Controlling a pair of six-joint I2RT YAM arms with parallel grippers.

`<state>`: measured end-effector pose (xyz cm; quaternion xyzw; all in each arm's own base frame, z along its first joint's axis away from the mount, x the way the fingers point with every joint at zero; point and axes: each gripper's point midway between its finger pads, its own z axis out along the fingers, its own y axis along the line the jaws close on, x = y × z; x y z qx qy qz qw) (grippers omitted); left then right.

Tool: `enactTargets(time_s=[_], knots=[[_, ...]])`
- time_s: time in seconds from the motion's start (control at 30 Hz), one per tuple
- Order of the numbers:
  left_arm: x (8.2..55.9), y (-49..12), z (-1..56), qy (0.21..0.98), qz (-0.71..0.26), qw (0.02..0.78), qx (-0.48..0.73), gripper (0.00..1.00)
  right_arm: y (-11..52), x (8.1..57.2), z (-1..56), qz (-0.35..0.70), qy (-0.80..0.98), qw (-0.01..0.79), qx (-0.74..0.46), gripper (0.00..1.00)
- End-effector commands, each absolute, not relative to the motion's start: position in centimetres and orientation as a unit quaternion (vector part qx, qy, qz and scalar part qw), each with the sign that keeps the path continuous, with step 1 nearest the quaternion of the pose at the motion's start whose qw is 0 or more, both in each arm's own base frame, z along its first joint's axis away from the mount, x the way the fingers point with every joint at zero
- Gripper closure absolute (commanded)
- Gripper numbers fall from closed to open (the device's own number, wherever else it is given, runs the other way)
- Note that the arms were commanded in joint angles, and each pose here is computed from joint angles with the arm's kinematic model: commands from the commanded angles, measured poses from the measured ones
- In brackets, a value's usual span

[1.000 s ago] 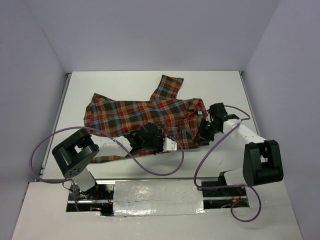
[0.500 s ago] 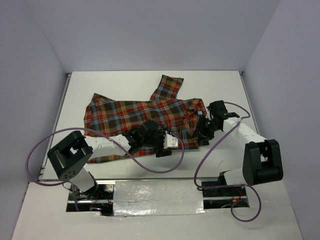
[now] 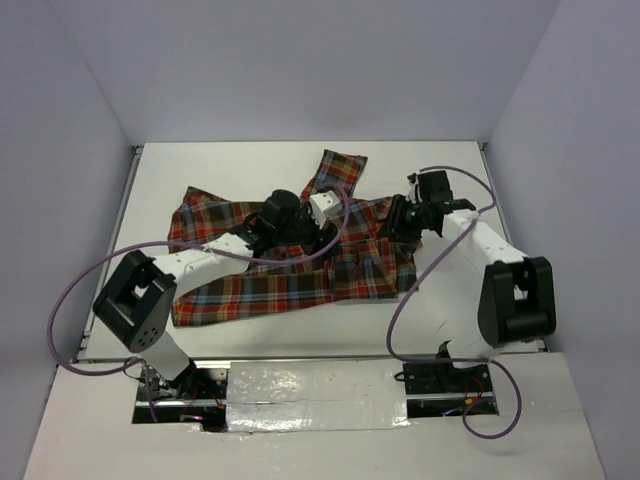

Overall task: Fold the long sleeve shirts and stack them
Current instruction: Fold the shirt

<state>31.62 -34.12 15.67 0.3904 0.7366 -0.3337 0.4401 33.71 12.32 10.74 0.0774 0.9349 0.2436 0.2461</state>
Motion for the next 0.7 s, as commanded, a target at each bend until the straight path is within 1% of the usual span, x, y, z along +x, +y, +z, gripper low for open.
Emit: enactTargets(time_s=[0.0,0.03,0.07,0.17,0.33,0.47,0.67], knots=[[30.6,-33.6,10.7,0.817,-0.336,0.338,0.325,0.31,11.8,34.9,8.8,0.216,0.945,0.232,0.077,0.52],[30.8,-33.4,10.4,0.826,-0.332,0.329,0.313,0.28,11.3,34.9,8.4,0.205,0.949,0.225,0.085,0.51],[31.1,-33.4,10.4,0.831,-0.328,0.328,0.307,0.26,11.1,34.8,8.0,0.200,0.950,0.223,0.087,0.48],[31.9,-32.6,8.8,0.857,-0.302,0.310,0.279,0.25,10.9,34.8,7.8,0.193,0.951,0.225,0.091,0.46],[33.2,-32.8,7.8,0.872,-0.294,0.304,0.246,0.32,9.8,35.1,7.1,0.163,0.956,0.222,0.098,0.48],[33.2,-33.2,7.2,0.871,-0.306,0.302,0.237,0.34,9.3,34.7,6.1,0.147,0.962,0.208,0.101,0.49],[33.2,-33.1,5.6,0.876,-0.306,0.300,0.223,0.38,9.6,34.7,4.6,0.160,0.963,0.194,0.095,0.51]])
